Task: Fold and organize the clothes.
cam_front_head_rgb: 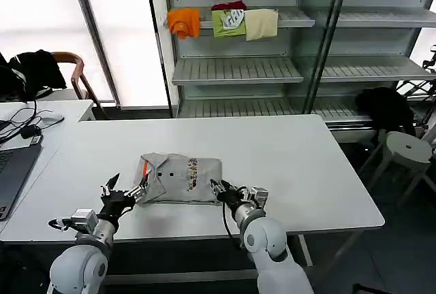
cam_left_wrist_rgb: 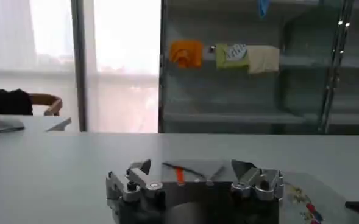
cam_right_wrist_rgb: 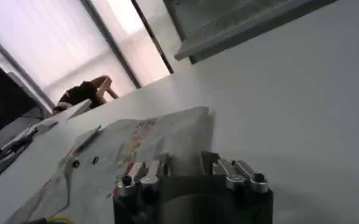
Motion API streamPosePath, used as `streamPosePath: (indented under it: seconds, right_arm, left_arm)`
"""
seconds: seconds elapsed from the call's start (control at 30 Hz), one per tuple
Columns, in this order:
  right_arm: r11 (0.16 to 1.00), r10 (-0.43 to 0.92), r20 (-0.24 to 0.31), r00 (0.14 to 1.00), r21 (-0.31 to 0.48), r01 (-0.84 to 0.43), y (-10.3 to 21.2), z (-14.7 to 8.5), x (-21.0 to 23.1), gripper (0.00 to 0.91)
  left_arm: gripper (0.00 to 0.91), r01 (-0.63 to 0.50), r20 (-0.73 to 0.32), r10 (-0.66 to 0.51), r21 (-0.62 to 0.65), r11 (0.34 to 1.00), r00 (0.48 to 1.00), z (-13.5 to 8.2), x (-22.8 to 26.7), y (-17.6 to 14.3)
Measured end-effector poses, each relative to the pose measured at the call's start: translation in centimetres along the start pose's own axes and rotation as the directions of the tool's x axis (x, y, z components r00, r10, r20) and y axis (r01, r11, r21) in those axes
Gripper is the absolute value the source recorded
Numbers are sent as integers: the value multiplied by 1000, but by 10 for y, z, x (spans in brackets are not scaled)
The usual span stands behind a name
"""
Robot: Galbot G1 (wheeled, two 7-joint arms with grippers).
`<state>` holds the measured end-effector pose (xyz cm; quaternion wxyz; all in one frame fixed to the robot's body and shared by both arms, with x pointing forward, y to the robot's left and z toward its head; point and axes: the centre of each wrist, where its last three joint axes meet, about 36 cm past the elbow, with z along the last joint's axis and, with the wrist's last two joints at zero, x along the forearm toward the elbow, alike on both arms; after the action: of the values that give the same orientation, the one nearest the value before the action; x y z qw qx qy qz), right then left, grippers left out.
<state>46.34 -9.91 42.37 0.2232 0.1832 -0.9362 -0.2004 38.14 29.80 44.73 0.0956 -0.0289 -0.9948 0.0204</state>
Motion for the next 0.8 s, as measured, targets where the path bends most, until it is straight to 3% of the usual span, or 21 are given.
streamPosePath:
  seconds: [0.47, 0.8]
  right_arm:
    - [1000, 18, 10, 1000, 2, -18, -5, -5, 0, 0]
    - [997, 67, 55, 996, 23, -69, -21, -22, 15, 0]
  left_arm:
    - [907, 1, -6, -1, 13, 1000, 1000, 3, -3, -2]
    - [907, 4, -9, -4, 18, 1000, 1000, 4, 1, -3]
